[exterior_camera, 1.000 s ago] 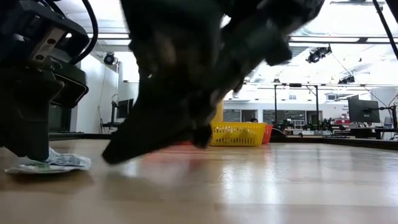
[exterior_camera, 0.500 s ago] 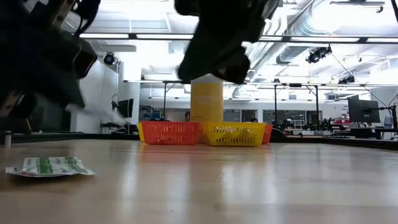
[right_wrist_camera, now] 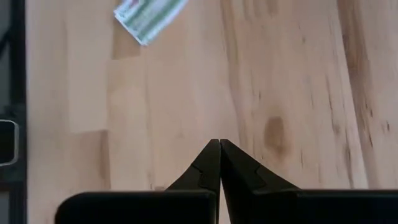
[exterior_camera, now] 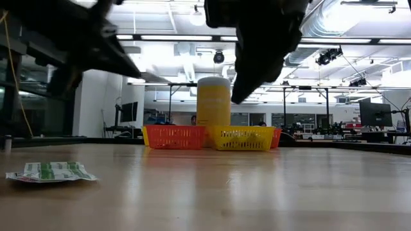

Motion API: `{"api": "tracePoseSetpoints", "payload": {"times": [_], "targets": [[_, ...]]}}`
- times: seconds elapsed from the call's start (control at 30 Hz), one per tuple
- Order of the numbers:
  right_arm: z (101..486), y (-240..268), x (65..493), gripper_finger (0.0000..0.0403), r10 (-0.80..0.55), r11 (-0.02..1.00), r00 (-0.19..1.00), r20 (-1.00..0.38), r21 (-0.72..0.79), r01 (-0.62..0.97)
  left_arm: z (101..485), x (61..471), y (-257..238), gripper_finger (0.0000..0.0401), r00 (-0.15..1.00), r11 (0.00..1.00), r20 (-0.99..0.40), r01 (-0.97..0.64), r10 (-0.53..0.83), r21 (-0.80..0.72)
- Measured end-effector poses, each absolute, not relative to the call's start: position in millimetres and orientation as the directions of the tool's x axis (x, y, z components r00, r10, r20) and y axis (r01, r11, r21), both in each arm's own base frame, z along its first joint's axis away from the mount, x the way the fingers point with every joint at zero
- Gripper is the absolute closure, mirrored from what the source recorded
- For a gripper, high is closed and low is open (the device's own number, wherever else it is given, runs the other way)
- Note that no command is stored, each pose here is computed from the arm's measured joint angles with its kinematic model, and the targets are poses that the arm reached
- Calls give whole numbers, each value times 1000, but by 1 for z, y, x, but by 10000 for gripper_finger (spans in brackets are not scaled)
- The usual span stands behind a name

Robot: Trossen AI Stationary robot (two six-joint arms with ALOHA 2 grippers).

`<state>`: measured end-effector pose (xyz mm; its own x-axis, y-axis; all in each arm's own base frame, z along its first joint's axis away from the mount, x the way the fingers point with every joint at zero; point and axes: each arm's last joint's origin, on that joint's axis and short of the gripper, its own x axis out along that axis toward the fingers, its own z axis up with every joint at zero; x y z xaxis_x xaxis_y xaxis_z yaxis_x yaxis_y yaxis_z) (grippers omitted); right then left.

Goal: Pick & Place First Aid Supplies
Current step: Put the blue alcohol pad into the top yellow basket

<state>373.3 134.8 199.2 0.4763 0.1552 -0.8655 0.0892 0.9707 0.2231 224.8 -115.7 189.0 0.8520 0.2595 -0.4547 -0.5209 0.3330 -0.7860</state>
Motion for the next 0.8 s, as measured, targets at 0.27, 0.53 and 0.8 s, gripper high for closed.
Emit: {"api": "tracePoseSetpoints", "payload": {"times": [0.27, 0.53, 0.8], "targets": [[197, 122, 374, 402, 102, 971, 466, -879, 189, 144, 220, 256, -48, 401, 790, 518, -534, -606, 302, -604], [197, 98, 381, 402, 46, 948, 477, -878, 189, 256, 224, 260, 41, 401, 746, 628, -613, -613, 259, -480], [197, 72, 387, 402, -21, 910, 485, -874, 184, 371, 224, 240, 110, 401, 748, 667, -613, -596, 256, -448]]}}
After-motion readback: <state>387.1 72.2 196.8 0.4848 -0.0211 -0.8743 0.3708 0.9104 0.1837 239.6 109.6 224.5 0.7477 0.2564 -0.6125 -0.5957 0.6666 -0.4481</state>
